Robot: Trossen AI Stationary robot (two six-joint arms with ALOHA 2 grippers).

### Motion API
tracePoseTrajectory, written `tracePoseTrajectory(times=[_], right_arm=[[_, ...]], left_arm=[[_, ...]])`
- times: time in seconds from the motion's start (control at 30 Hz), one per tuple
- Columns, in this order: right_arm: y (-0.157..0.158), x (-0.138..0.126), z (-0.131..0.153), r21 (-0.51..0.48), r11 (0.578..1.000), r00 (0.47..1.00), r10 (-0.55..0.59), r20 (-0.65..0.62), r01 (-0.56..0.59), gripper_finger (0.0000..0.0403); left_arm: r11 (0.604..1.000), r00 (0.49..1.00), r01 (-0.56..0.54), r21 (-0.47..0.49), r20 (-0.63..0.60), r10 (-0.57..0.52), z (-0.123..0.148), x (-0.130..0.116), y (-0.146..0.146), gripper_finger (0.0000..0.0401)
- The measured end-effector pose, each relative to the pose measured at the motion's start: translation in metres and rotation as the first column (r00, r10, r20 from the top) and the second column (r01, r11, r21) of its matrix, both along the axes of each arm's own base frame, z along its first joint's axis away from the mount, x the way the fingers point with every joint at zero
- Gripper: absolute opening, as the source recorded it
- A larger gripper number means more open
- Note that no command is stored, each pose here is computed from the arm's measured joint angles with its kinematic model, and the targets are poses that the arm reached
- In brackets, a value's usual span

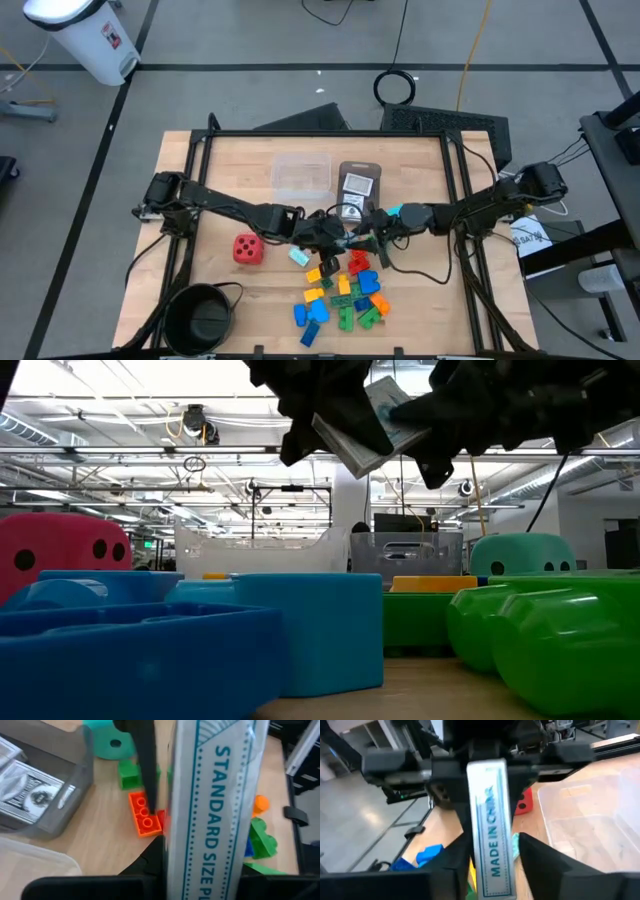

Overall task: Pick & Place Toys
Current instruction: Put the blue deck of cards into the black bin

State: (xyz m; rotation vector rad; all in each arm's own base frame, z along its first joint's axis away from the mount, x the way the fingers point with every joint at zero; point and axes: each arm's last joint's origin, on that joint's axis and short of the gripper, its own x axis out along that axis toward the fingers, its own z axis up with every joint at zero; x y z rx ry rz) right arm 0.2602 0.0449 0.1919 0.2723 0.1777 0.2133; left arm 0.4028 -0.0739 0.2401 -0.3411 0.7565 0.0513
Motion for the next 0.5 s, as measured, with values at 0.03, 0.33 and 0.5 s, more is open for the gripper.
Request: tracePoseTrajectory(times=[0.03, 0.33, 0.5], right_arm=[[-0.001, 0.000, 0.000, -0.006, 1.000, 1.000, 0.014, -0.002, -0.014, 0.0104], [-0.014, 0.000, 0.002, -0.055, 0.996, 0.997, 0.069, 0.018, -0.068, 0.0037], [-0.027, -0.008, 0.014, -0.067, 0.998, 1.000, 0.021, 0.016, -0.019, 0.0037]], left_arm=[[1.000, 1.000, 0.009, -0.010, -0.003, -0.009, 0.000, 0.000, 0.003, 0.0064], [0.999, 0.999, 0.042, 0.006, 0.020, -0.042, 0.001, 0.004, 0.015, 0.0139], [0.997, 0.995, 0.078, 0.004, 0.062, -0.078, 0.019, -0.003, 0.021, 0.0192]])
